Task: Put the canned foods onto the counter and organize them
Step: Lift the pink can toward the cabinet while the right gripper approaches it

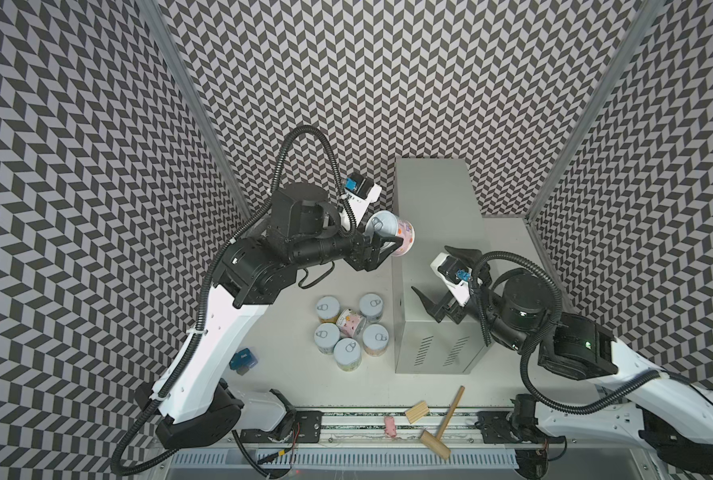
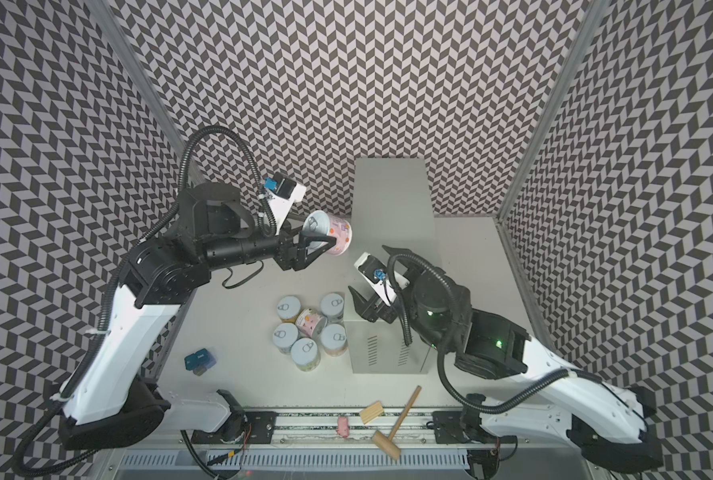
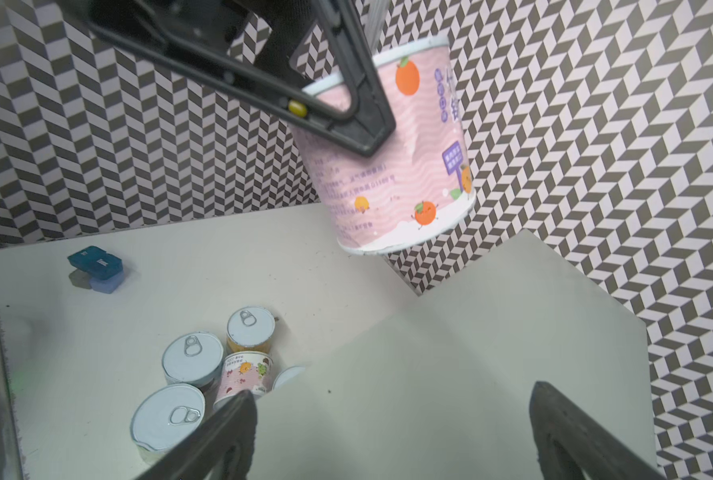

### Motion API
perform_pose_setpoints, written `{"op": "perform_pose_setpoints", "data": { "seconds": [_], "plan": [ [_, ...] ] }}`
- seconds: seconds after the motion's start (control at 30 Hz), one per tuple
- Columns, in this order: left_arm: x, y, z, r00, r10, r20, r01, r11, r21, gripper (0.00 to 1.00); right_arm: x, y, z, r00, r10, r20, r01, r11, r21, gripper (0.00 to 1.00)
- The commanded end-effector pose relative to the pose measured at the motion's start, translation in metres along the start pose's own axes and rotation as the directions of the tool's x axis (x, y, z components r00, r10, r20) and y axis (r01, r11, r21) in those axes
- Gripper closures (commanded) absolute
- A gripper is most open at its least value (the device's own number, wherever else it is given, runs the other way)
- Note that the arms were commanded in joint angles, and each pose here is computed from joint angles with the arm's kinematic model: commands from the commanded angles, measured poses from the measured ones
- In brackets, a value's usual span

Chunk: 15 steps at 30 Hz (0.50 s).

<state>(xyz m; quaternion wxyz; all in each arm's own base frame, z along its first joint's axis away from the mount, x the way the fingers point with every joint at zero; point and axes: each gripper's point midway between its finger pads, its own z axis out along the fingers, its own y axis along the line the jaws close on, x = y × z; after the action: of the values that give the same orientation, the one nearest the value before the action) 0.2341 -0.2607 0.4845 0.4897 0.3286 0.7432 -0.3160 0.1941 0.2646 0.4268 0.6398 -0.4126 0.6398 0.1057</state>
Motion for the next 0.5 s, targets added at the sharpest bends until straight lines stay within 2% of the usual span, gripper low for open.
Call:
{"op": "perform_pose_setpoints", "data": {
  "seconds": [0.0, 0.17, 0.47],
  "plan": [
    [-0.026, -0.019, -0.014, 0.99, 0.07, 0.121, -0.079, 0.994, 0.074, 0.48, -0.029, 0.017, -0.001, 0.995, -0.026, 0.095, 0.035, 0.995, -0.094, 0.01],
    [-0.022, -0.025, -0.017, 0.989, 0.085, 0.118, -0.095, 0.992, 0.088, 0.48, -0.048, 0.029, 0.004, 0.99, -0.044, 0.132, 0.058, 0.993, -0.106, 0.01],
    [-0.015, -0.029, -0.026, 0.988, 0.093, 0.122, -0.103, 0.991, 0.081, 0.48, -0.056, 0.018, 0.022, 0.992, -0.07, 0.109, 0.064, 0.996, 0.054, 0.01]
  ]
}}
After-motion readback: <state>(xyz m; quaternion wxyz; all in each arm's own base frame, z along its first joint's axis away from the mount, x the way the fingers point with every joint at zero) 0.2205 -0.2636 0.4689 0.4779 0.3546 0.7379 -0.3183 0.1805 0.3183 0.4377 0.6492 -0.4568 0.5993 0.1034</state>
